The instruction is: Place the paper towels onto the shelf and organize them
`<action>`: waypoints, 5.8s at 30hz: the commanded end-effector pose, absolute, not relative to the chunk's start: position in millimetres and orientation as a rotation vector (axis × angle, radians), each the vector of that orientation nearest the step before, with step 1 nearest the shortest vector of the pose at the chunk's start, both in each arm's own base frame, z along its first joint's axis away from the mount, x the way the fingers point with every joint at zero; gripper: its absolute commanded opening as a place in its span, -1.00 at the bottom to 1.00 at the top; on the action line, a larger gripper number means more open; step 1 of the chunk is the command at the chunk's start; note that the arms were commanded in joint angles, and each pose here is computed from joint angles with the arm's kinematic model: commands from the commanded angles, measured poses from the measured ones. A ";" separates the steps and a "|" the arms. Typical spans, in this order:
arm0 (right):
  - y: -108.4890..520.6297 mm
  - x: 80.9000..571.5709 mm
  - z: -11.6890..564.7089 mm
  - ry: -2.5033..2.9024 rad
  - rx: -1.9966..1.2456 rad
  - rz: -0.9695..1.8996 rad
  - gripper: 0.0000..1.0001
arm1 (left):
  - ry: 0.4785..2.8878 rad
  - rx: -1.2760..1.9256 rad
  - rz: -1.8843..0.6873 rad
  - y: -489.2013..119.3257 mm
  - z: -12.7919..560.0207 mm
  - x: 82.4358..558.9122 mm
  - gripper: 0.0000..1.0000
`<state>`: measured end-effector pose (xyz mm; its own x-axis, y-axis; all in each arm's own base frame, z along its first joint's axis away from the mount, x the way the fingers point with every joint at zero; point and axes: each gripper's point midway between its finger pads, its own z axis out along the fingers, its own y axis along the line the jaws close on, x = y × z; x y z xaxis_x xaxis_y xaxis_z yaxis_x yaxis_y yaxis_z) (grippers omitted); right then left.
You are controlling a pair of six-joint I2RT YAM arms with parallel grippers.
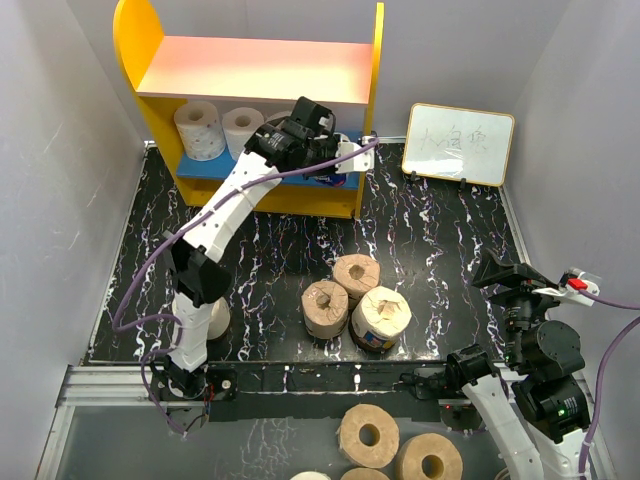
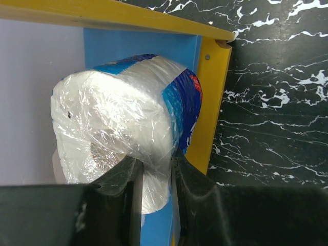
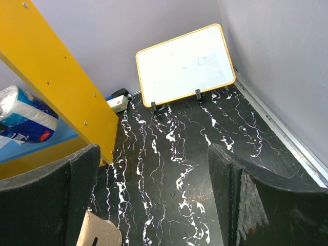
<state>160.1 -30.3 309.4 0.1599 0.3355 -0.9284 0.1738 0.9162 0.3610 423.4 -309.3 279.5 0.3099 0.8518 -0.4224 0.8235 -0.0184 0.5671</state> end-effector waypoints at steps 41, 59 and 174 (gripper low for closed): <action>-33.7 152.6 322.7 1.352 0.455 0.153 0.68 | 1.408 1.460 0.094 -296.9 345.6 392.5 0.97; -15.2 177.4 309.3 1.465 0.375 0.140 0.68 | 1.854 1.962 0.080 -45.0 228.5 116.3 0.98; -30.3 159.7 319.2 1.376 0.451 0.150 0.68 | 1.238 1.780 0.896 -100.5 486.1 334.0 -1.00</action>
<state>160.2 -30.6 309.3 0.1616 0.3418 -0.9258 0.1756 0.9132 0.3678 331.6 -113.6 439.6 0.3099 0.9489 0.0599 0.5365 -0.2265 0.8129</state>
